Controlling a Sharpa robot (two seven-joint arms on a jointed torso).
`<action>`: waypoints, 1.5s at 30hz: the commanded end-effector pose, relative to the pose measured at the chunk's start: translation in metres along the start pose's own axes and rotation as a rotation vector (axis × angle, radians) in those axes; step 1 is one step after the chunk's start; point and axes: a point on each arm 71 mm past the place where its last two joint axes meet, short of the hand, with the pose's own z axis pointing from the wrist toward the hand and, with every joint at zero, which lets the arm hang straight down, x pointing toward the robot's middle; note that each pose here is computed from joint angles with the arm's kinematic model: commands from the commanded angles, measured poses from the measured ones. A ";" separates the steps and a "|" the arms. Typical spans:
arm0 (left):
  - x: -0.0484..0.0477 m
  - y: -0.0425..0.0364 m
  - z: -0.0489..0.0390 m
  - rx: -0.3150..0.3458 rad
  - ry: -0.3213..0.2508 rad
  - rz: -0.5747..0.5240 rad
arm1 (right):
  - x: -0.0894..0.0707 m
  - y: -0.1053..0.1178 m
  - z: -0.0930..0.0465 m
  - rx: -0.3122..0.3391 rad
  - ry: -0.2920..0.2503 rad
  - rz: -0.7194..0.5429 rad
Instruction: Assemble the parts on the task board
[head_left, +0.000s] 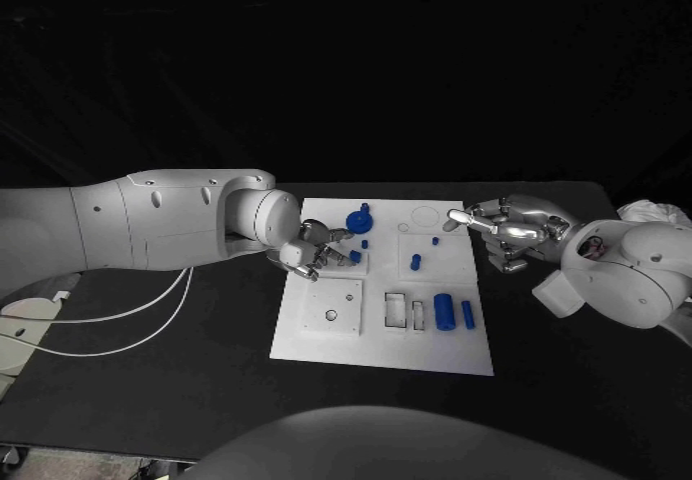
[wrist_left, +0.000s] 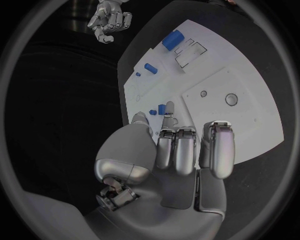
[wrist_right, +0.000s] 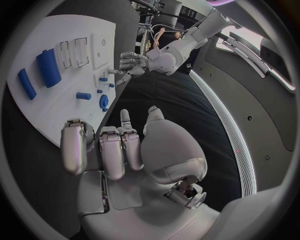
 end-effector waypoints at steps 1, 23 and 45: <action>0.0030 0.0030 0.0012 -0.087 0.021 0.018 | 0.003 -0.002 0.001 0.015 0.030 0.011; -0.0039 -0.0083 0.0081 -0.103 0.006 0.091 | 0.005 -0.010 0.003 0.035 0.036 0.020; -0.0032 -0.0103 0.0095 -0.101 -0.001 0.146 | 0.004 -0.012 0.003 0.025 0.022 0.026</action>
